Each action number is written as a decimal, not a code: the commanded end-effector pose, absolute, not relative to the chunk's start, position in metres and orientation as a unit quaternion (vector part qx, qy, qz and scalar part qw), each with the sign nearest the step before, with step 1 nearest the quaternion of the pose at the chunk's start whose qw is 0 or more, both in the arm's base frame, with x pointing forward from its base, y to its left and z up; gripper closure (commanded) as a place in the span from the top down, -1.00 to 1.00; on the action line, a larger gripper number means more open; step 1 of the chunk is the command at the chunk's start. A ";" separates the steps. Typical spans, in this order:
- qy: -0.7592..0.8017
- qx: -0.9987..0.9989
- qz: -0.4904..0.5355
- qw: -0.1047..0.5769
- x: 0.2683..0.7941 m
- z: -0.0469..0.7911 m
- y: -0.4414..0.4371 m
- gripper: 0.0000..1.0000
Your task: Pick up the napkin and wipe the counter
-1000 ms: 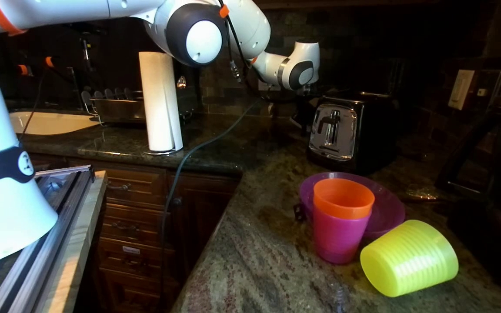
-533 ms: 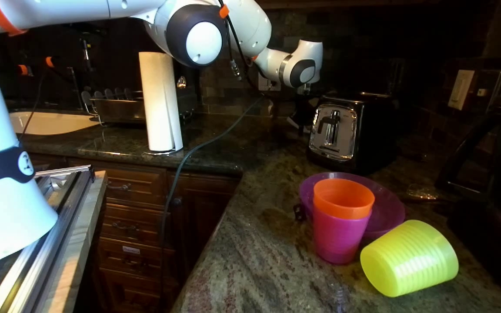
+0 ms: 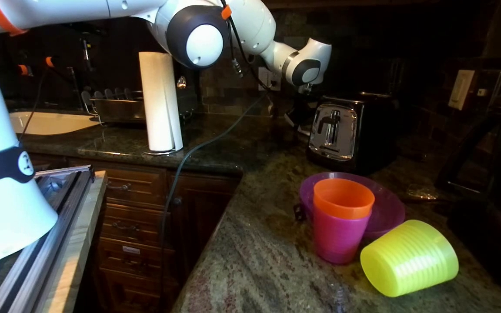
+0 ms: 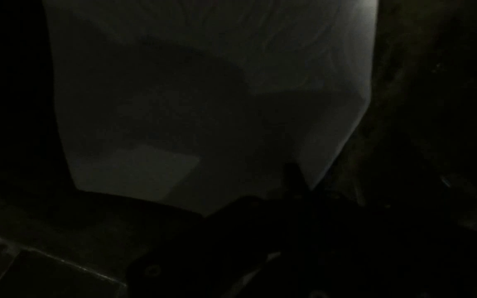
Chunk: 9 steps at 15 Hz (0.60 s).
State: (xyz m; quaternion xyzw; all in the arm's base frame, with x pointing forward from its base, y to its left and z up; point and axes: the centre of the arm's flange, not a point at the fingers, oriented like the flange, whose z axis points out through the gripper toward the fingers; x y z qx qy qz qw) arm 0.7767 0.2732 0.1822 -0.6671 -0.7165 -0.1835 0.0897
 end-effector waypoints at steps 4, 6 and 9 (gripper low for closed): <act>-0.652 -0.715 -0.192 0.164 0.806 0.164 0.249 -0.99; -0.643 -0.719 -0.194 0.178 0.805 0.158 0.245 -0.99; -0.635 -0.719 -0.195 0.205 0.806 0.151 0.247 -0.99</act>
